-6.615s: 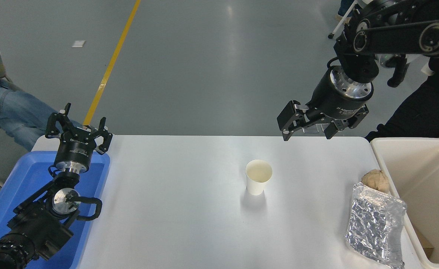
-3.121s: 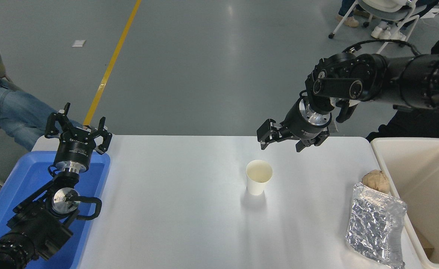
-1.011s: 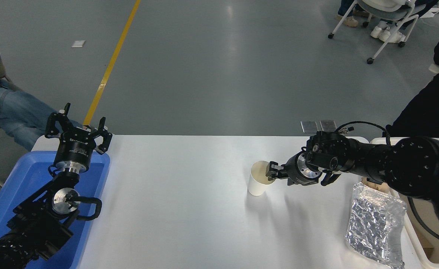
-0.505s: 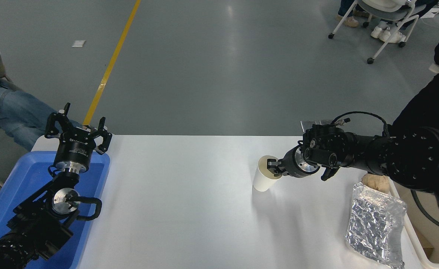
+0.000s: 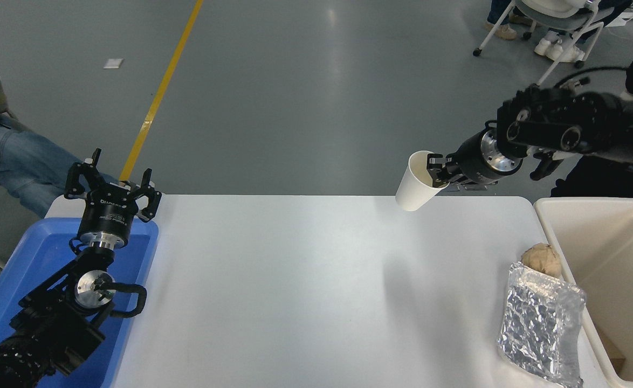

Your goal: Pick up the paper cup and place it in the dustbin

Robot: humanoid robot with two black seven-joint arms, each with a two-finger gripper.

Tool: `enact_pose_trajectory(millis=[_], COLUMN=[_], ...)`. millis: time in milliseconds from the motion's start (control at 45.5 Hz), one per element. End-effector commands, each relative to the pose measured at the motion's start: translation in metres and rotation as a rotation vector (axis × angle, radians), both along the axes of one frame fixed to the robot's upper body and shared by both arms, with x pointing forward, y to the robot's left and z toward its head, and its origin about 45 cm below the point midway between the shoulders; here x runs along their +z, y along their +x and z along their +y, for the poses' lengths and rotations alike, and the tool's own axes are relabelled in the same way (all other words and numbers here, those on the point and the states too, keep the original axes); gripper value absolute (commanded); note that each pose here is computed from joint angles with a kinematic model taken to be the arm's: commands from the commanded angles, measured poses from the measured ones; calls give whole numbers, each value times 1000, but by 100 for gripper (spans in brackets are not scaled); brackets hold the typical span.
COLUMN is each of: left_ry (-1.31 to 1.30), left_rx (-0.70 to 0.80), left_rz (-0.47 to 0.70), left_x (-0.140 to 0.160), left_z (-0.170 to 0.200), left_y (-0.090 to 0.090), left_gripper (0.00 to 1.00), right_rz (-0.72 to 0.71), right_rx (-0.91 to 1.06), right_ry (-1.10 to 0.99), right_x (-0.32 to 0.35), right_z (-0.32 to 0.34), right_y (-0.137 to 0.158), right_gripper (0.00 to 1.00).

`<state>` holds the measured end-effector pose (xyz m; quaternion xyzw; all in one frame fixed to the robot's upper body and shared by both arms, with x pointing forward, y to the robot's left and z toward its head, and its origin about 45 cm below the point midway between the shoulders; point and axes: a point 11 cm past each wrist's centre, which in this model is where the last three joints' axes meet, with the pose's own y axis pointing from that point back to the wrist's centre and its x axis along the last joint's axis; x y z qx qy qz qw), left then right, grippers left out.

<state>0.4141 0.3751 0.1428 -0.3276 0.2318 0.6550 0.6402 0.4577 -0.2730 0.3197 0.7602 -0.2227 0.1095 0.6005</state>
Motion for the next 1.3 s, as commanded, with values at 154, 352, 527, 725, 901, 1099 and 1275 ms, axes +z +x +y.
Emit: enact_pose_trajectory(millis=[154, 352, 527, 725, 901, 1099, 1275], left_ry=[0, 0, 0, 0, 0, 0, -1], left_rx=[0, 0, 0, 0, 0, 0, -1], left_rz=[0, 0, 0, 0, 0, 0, 0], left_x=[0, 0, 0, 0, 0, 0, 0], left_z=[0, 0, 0, 0, 0, 0, -1], left_y=[0, 0, 0, 0, 0, 0, 0], left_gripper=[99, 99, 99, 99, 99, 99, 99], right_rz=[-103, -109, -120, -175, -341, -446, -480], right_rx=[-35, -56, -125, -314, -517, -656, -765], right_ry=[81, 75, 92, 45, -105, -274, -318], right_x=[98, 95, 89, 69, 43, 12, -10], right_z=[-28, -37, -67, -149, -233, -303, -343], right_y=[-2, -2, -4, 1, 2, -22, -52], right_gripper=[0, 0, 0, 0, 0, 0, 0])
